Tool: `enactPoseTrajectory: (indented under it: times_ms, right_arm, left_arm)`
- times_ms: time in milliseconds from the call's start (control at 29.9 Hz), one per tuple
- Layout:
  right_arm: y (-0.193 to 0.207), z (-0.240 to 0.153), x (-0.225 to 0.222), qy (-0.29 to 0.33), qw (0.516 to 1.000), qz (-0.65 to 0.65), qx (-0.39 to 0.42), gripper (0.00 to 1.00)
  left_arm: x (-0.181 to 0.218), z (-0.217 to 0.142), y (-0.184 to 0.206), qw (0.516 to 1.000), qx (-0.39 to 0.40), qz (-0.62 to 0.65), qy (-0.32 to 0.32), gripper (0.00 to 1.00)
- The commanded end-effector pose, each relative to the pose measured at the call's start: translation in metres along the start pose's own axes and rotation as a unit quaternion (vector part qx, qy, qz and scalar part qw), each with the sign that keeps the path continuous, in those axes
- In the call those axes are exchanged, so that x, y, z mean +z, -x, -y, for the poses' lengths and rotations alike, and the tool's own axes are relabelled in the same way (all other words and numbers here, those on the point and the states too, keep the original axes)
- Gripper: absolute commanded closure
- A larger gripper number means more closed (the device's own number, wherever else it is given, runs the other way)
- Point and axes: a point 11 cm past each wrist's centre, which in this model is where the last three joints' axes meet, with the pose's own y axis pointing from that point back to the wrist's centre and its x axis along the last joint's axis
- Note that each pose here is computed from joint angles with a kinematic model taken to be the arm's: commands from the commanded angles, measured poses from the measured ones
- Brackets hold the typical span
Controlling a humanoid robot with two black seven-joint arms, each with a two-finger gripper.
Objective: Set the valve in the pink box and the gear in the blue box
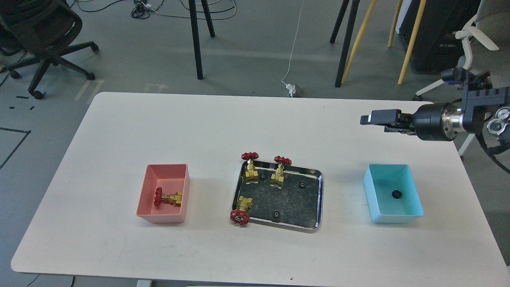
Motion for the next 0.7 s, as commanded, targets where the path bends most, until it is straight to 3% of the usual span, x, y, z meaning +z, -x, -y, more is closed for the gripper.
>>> enactPoseTrajectory:
  times_ms: [0, 134, 301, 468, 668]
  right_arm:
    - [-0.057, -0.020, -0.029, -0.080, 0.988, 0.086, 0.098, 0.04]
    - [-0.106, -0.033, -0.042, -0.159, 0.952, 0.181, 0.191, 0.04]
    - [-0.132, -0.014, -0.072, -0.204, 0.909, 0.277, 0.235, 0.04]
    - [-0.148, 0.004, -0.085, -0.180, 0.855, 0.347, 0.341, 0.04]
    - [-0.143, 0.012, -0.085, -0.173, 0.850, 0.352, 0.352, 0.02]
  left_arm:
    - [-0.004, 0.002, 0.012, 1.000, -0.021, -0.014, -0.005, 0.01]
    - [-0.011, 0.012, 0.047, 0.996, -0.074, -0.028, -0.033, 0.01]
    - [-0.031, 0.012, 0.105, 0.986, -0.146, -0.034, -0.069, 0.01]
    - [-0.041, -0.003, 0.159, 0.971, -0.223, -0.038, -0.072, 0.01]
    - [-0.052, -0.005, 0.184, 0.967, -0.240, -0.018, -0.077, 0.01]
